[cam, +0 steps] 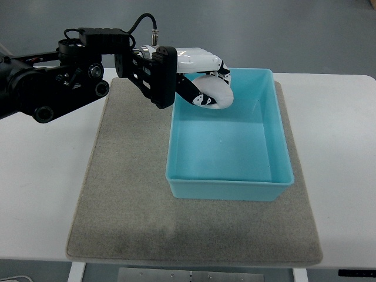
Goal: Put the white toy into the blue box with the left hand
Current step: 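Carry the toy over the blue box and lower it inside, then open the left hand to release the toy into the box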
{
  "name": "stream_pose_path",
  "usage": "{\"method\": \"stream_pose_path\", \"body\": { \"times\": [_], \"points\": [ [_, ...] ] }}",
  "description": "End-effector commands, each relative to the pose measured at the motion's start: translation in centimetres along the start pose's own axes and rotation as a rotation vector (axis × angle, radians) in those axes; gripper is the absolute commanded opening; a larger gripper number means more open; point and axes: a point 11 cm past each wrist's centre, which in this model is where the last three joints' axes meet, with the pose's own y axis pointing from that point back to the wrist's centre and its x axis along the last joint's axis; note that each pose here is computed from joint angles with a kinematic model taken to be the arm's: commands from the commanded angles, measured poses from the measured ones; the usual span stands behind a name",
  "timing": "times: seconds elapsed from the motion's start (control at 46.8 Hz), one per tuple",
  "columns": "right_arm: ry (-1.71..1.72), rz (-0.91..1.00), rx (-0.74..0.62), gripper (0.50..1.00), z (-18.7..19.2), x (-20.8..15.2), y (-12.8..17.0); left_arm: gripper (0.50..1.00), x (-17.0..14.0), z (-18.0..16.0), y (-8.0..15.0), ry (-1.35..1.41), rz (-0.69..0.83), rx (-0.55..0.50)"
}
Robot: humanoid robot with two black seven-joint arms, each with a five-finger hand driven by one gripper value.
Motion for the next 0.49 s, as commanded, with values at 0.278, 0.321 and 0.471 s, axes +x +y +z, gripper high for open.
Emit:
{"method": "stream_pose_path", "body": {
  "times": [0.278, 0.321, 0.471],
  "points": [
    [0.0, 0.0, 0.0, 0.936, 0.0, 0.0, 0.0, 0.76, -3.4, 0.6, -1.3, 0.057, -0.041, -0.029],
    [0.0, 0.0, 0.0, 0.936, 0.0, 0.0, 0.0, 0.803, -3.6, 0.5, -1.3, 0.061, -0.043, -0.028],
    [0.0, 0.0, 0.0, 0.936, 0.0, 0.0, 0.0, 0.958, -4.0, 0.2, -1.3, 0.074, -0.044, -0.021]
  ]
}}
